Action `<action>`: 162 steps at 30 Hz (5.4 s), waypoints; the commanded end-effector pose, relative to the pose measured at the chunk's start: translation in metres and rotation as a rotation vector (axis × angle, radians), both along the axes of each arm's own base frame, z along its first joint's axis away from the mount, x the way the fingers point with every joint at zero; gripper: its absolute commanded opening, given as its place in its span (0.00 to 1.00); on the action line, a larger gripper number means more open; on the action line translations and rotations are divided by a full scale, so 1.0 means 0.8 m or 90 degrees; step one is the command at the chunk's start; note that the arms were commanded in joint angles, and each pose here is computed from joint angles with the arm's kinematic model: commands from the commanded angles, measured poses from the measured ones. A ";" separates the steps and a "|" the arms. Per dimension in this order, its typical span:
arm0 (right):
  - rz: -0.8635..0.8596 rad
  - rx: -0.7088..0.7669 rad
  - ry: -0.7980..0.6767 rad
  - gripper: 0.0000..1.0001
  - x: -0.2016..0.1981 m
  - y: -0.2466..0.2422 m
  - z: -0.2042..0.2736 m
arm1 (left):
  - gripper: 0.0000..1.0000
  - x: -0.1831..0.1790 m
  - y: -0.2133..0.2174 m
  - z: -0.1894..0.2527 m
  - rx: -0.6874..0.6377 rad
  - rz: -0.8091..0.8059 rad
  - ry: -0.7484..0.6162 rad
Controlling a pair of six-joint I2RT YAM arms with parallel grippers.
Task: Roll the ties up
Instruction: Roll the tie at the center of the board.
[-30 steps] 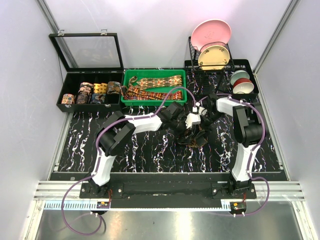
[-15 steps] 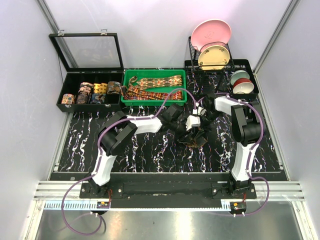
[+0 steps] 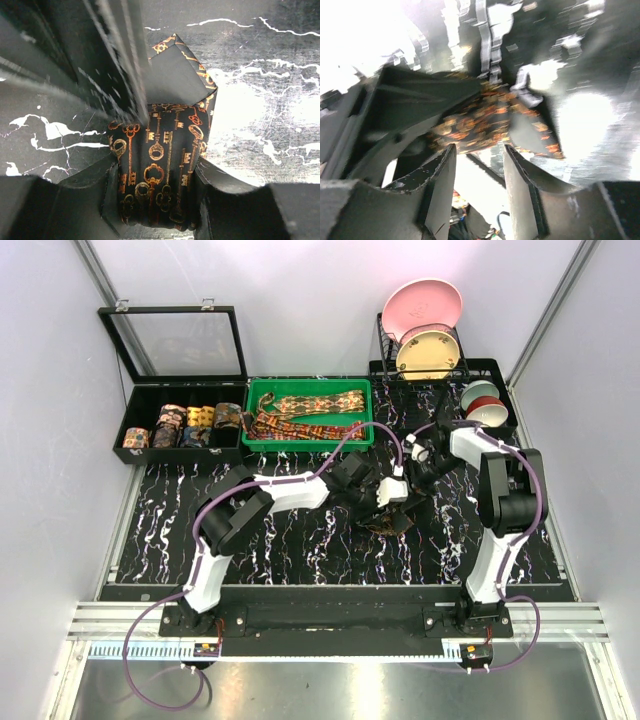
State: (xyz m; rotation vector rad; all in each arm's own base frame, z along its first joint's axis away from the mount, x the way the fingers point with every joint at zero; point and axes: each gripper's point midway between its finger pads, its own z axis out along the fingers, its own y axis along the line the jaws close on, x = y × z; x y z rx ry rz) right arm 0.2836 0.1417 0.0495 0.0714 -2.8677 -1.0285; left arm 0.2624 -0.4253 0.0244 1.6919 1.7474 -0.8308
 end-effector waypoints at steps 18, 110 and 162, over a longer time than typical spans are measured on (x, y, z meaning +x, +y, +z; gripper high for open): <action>0.046 -0.044 0.016 0.00 -0.024 0.019 -0.037 | 0.61 -0.020 0.027 -0.019 0.064 0.019 0.077; -0.223 0.074 0.023 0.33 -0.019 -0.016 -0.031 | 0.00 -0.010 0.087 -0.104 0.013 0.251 0.269; -0.164 0.010 0.065 0.00 0.004 0.022 -0.090 | 0.00 -0.028 0.067 -0.024 -0.130 0.053 0.146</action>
